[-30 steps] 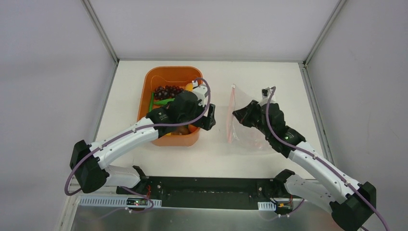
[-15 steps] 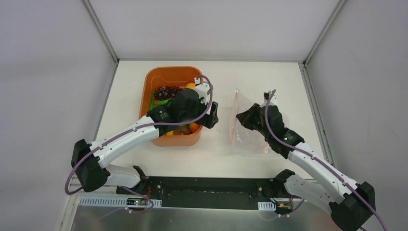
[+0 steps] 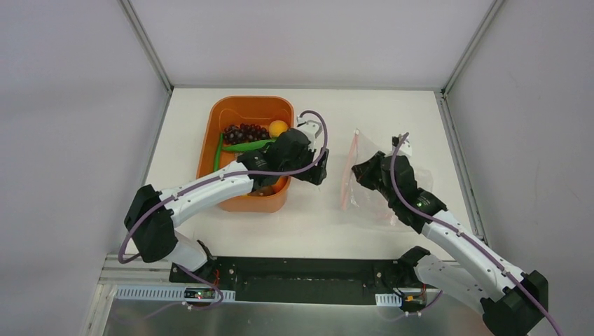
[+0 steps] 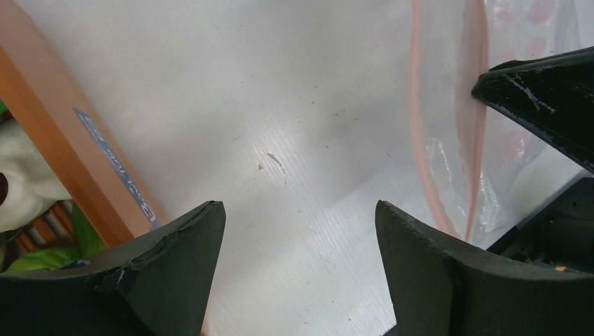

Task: Place the food in the zip-top bag and seal the zipper
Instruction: Pick up the zipper food storage bag at the center of the board.

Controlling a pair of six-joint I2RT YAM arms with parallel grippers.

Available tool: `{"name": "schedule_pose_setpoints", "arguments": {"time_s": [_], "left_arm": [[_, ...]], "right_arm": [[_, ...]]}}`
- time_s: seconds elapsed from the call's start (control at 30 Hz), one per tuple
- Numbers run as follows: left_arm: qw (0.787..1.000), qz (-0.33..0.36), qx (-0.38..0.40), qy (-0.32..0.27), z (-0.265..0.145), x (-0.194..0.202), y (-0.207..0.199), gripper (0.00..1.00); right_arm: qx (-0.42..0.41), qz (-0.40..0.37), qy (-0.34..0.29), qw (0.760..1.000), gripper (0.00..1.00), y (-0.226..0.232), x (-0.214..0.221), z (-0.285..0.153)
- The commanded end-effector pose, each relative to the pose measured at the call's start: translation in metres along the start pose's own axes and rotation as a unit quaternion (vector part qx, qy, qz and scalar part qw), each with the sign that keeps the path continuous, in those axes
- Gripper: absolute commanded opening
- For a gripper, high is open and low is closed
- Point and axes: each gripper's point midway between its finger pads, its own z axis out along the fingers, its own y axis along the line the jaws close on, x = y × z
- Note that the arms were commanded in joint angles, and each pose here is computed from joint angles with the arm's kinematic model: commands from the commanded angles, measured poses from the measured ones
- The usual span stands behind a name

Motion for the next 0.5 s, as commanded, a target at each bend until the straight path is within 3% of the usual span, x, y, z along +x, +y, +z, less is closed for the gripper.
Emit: {"name": "schedule_pose_setpoints", "arguments": {"time_s": [0.0,0.13,0.47], "left_arm": [[0.991,-0.011,-0.122,0.062,-0.012,0.053,0.053,0.81],[0.993,-0.028,-0.109,0.037,-0.023,0.055,0.053,0.82],[0.994,-0.075,0.082,-0.012,-0.005,-0.003,-0.033,0.81]], "right_arm": [[-0.004,-0.007,-0.001,1.000,0.00,0.005,-0.004,0.002],[-0.033,-0.023,0.012,0.999,0.00,0.016,-0.001,0.003],[-0.136,-0.042,0.051,0.989,0.00,0.057,0.005,-0.012]]}}
